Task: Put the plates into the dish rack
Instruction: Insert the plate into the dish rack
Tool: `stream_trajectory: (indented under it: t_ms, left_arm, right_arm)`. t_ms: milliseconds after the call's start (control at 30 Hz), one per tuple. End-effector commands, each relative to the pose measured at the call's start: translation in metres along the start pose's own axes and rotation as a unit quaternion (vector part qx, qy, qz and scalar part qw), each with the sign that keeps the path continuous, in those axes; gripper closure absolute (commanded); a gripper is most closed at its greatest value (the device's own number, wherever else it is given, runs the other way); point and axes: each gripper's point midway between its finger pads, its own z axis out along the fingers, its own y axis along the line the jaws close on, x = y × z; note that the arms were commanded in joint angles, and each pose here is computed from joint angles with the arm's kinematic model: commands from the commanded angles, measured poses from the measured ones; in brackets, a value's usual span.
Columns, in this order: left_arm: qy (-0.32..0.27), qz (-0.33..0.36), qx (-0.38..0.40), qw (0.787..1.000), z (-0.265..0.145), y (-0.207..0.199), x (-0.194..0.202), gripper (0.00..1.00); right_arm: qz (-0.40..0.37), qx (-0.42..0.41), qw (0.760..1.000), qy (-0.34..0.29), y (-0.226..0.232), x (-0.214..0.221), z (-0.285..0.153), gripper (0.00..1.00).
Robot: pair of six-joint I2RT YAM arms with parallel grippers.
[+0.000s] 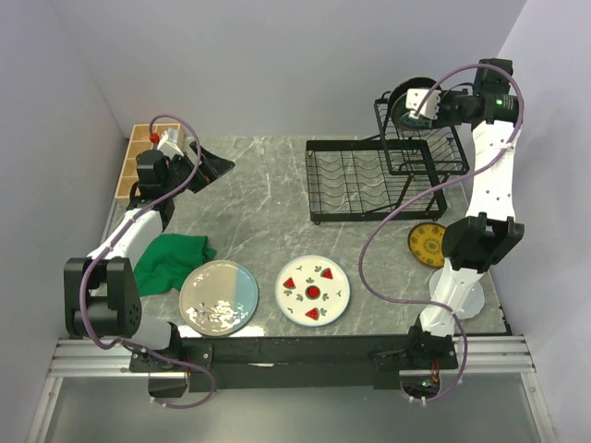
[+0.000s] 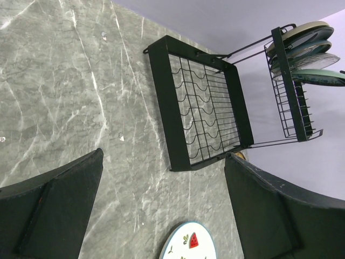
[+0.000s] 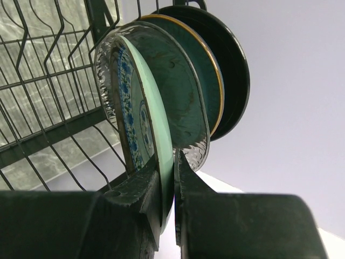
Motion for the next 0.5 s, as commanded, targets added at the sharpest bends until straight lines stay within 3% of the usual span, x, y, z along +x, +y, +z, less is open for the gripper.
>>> stream_trajectory:
  t_ms: [0,467]
  left_arm:
    - [-0.014,0.007,0.011,1.000,-0.007,-0.013,-0.008,0.01]
    - [-0.018,0.008,0.010,1.000,-0.013,-0.017,-0.009,0.01]
  right_arm:
    - [-0.011,0.013,1.000,-0.019,-0.008,-0.008,-0.008,1.00]
    - [-0.010,-0.007,0.999,-0.030,0.005,-0.009,-0.001,1.00]
